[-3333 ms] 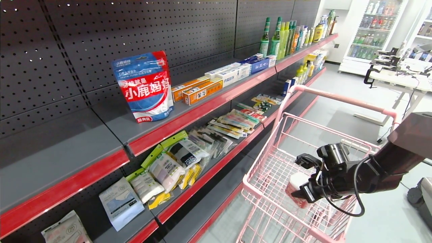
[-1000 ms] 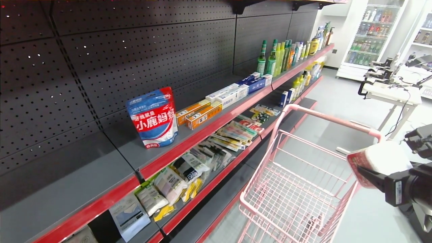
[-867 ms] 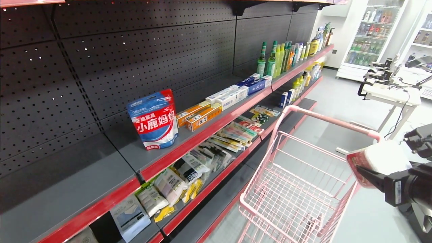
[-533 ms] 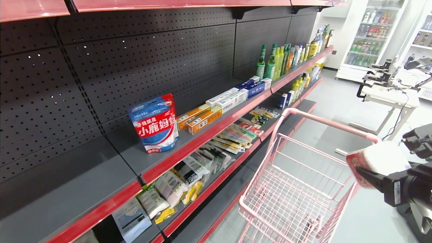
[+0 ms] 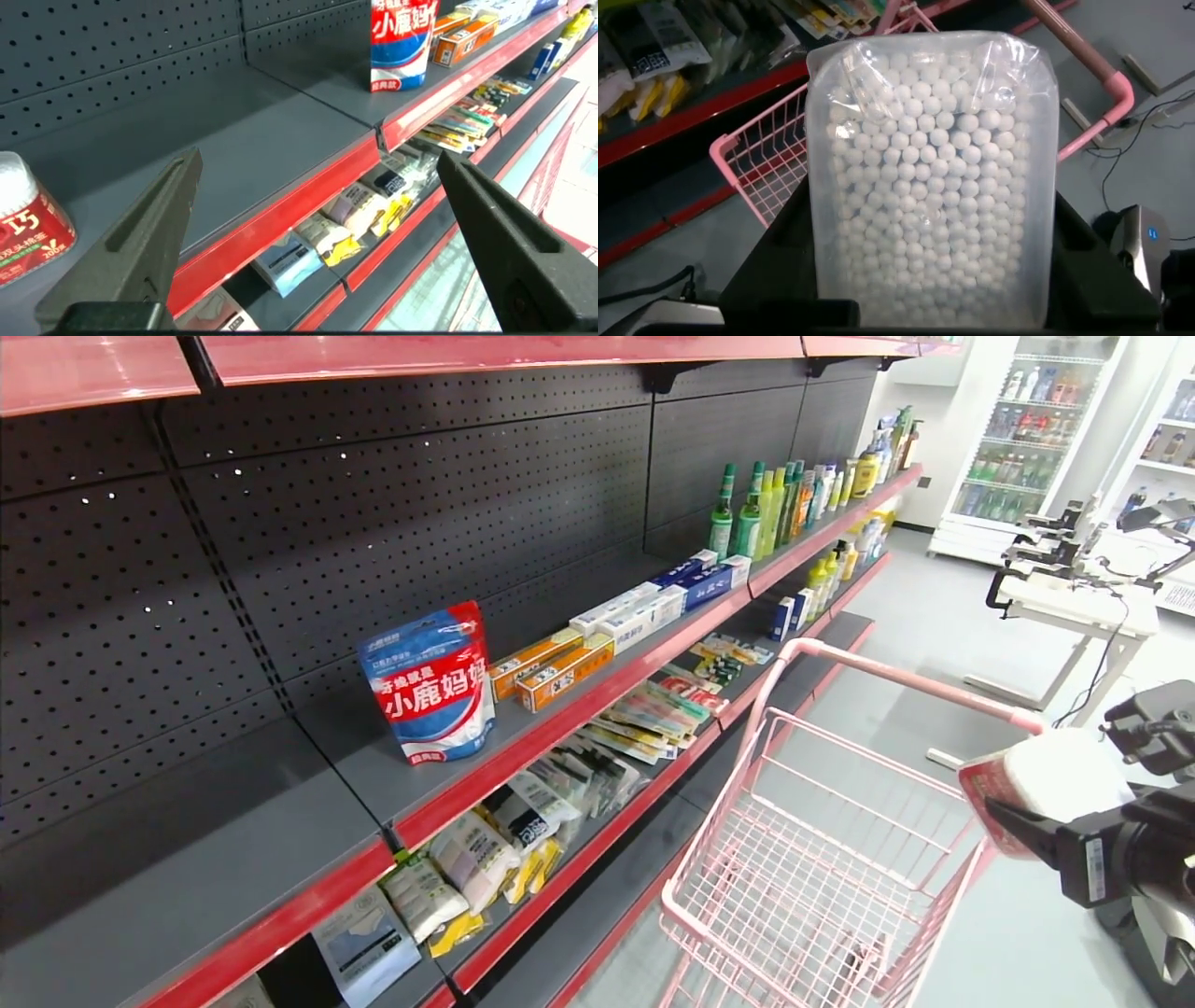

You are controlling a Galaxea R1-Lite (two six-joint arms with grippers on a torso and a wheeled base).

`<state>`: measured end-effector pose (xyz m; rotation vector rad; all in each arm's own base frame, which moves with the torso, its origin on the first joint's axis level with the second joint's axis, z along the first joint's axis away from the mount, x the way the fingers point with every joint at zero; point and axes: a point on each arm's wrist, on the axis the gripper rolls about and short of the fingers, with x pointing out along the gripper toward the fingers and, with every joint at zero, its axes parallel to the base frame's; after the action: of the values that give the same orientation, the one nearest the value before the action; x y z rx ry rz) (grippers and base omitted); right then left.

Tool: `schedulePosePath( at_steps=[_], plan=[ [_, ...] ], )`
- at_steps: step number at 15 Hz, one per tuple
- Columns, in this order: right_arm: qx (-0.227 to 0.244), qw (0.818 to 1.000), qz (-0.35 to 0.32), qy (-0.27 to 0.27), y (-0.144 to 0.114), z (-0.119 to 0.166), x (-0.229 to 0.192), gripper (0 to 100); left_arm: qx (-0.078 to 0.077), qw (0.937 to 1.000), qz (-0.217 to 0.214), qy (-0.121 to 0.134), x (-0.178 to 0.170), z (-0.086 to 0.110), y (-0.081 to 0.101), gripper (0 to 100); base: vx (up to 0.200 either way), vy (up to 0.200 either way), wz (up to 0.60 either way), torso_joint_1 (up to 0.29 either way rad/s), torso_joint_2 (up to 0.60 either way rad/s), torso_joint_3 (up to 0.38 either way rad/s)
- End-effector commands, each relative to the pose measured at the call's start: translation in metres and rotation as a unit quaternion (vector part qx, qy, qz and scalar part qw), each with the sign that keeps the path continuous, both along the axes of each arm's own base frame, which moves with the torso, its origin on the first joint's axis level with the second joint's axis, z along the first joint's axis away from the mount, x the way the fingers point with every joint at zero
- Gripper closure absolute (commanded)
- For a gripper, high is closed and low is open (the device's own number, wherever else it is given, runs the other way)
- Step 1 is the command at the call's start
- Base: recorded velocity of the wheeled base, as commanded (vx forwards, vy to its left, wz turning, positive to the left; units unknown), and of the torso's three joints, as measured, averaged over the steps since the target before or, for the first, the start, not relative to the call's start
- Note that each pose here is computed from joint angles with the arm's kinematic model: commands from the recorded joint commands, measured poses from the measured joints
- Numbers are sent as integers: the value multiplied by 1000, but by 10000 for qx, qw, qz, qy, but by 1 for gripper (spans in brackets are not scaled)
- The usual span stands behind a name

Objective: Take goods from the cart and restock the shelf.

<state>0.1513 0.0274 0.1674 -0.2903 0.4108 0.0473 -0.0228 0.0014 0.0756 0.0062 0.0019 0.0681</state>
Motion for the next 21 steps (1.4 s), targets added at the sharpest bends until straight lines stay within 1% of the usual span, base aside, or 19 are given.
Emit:
schedulePosePath(
  at_steps=[1, 7, 15, 21],
  plan=[
    [-19, 10000, -42, 41, -1, -2, 0, 100, 0, 10000, 5, 7, 0, 0, 0, 0, 0, 0, 600, 2, -2, 2],
    [-104, 9999, 45, 70, -2, -3, 0, 100, 0, 10000, 5, 7, 0, 0, 0, 0, 0, 0, 600, 3, 3, 2],
    [-83, 9999, 63, 34, -2, -3, -4, 100, 0, 10000, 5, 7, 0, 0, 0, 0, 0, 0, 600, 2, 0, 2],
    [-129, 9999, 80, -18, -6, -11, -25, 100, 7, 10000, 5, 7, 0, 0, 0, 0, 0, 0, 600, 1, 2, 4]
  ],
)
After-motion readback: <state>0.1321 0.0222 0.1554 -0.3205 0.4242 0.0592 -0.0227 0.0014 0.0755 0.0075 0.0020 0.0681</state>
